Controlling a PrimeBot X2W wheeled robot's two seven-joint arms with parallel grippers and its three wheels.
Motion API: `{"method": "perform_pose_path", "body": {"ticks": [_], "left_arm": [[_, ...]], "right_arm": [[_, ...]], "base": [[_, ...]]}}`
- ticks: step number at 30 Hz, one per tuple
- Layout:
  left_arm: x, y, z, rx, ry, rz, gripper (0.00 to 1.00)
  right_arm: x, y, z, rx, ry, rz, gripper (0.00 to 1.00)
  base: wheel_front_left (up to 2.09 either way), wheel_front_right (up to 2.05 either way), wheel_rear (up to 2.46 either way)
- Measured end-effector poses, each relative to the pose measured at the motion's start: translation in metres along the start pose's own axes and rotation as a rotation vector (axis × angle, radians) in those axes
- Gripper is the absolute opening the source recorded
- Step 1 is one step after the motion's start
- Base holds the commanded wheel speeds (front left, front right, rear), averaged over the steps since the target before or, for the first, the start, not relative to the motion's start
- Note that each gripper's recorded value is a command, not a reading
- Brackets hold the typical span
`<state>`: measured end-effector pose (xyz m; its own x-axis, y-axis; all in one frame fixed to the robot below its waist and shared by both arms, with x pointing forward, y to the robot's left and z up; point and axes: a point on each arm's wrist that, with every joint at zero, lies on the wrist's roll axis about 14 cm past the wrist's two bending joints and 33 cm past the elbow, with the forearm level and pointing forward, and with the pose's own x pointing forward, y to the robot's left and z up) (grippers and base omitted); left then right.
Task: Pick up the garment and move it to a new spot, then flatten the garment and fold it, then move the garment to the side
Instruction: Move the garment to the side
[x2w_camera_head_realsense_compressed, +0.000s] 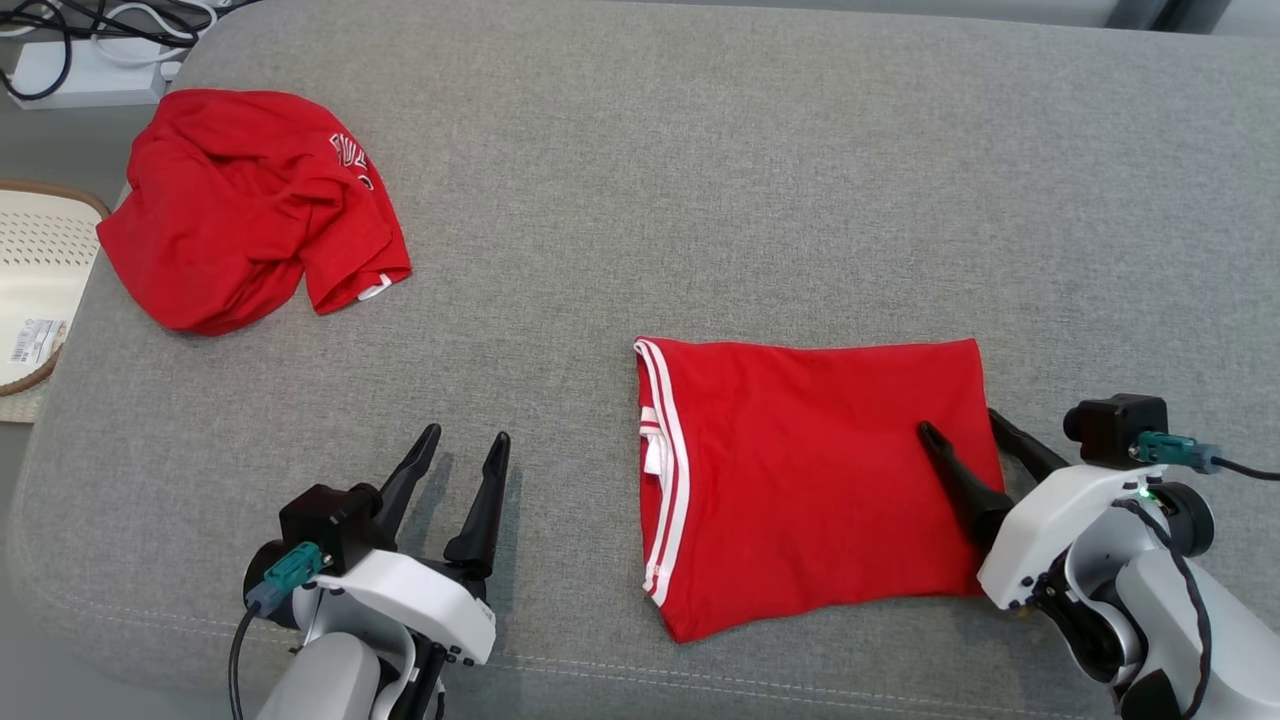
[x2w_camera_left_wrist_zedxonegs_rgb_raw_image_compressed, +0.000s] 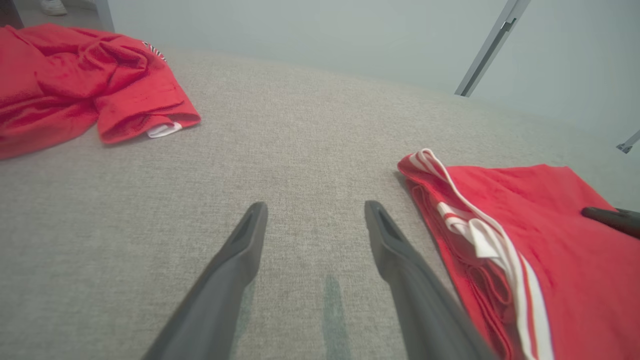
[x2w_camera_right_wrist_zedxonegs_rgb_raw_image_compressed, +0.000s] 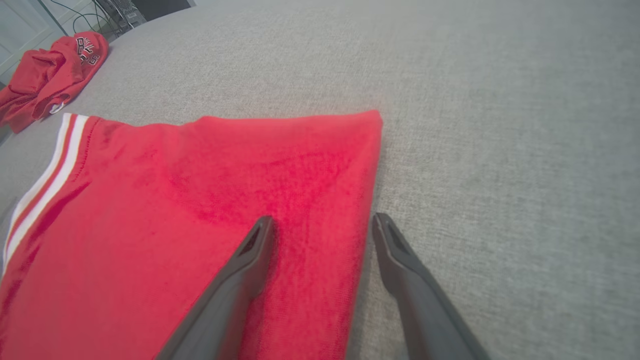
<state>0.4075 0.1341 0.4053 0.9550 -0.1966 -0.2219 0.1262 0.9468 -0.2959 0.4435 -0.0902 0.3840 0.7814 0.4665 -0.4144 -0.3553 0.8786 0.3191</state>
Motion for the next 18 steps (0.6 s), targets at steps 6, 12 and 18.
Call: {"method": "perform_pose_path", "body": {"ticks": [6,12,18], "left_arm": [[0.0,0.001,0.0,0.0,0.001,0.004,1.0],[0.002,0.0,-0.001,0.0,0.004,-0.002,1.0],[0.002,-0.002,-0.001,0.0,0.002,-0.008,1.0]], "right_arm": [[0.001,-0.01,-0.002,-0.034,0.012,-0.032,1.0],[-0.001,-0.022,0.004,-0.045,-0.012,-0.077,1.0],[-0.006,-0.023,-0.002,-0.03,-0.003,-0.093,1.0]], "base": [[0.0,0.0,0.0],[0.0,0.0,0.0],[0.0,0.0,0.0]]}}
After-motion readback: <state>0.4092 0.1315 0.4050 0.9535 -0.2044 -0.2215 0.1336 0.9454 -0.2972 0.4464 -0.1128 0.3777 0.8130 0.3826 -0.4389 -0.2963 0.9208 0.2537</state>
